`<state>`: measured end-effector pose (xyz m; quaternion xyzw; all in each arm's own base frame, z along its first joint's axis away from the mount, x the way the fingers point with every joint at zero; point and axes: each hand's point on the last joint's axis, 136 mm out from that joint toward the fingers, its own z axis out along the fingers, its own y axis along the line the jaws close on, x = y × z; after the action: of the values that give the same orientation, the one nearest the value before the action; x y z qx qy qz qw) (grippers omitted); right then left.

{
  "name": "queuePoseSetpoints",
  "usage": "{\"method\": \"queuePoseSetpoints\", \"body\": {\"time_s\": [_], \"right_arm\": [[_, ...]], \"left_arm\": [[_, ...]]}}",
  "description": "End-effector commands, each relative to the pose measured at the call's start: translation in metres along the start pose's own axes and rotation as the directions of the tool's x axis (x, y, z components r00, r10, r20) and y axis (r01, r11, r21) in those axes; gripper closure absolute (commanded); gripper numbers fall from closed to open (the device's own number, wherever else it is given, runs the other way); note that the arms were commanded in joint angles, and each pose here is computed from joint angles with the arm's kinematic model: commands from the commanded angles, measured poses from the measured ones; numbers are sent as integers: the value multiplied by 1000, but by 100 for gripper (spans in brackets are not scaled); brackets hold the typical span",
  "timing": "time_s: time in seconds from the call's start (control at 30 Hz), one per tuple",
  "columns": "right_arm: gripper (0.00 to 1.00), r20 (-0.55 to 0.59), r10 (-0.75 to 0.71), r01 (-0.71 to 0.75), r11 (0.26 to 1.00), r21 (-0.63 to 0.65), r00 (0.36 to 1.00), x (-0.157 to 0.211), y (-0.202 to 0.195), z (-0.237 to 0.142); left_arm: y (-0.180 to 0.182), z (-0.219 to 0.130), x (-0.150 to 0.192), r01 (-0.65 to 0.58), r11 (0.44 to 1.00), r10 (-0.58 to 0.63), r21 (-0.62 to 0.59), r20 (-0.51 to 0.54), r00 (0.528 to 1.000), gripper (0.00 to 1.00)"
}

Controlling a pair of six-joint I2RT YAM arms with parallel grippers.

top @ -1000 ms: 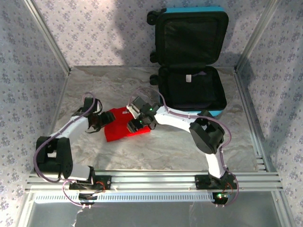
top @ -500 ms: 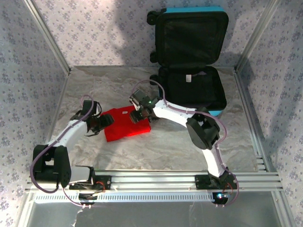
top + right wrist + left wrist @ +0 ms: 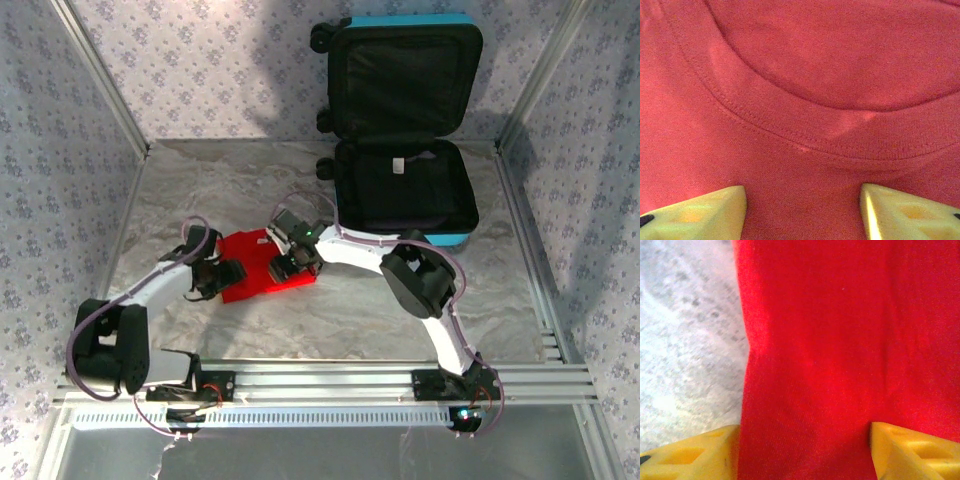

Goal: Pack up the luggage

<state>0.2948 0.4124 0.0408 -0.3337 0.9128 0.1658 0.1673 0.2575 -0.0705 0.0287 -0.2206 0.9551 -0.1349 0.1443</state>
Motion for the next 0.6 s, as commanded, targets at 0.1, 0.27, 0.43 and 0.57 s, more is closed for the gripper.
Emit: {"method": "queuePoseSetpoints", "body": {"time_s": [0.1,0.27,0.43,0.57], "right_arm": [[37,41,-62,67,988,-142,997,-15,46,-3],[37,58,-86,95,980,-175,995,-22,56,-5],[37,77,-101,112,983,-149,992,-32,46,-16],[37,106,-76,88,990,-113,992,-42,30,-31]], "left_arm": [[7,-10,8,52,999,-52,-4,45,998,34],[15,-21,12,61,998,-59,-31,70,996,34],[20,-33,12,71,997,-66,-38,108,992,33],[20,-44,7,61,997,-54,-42,138,989,31]]}}
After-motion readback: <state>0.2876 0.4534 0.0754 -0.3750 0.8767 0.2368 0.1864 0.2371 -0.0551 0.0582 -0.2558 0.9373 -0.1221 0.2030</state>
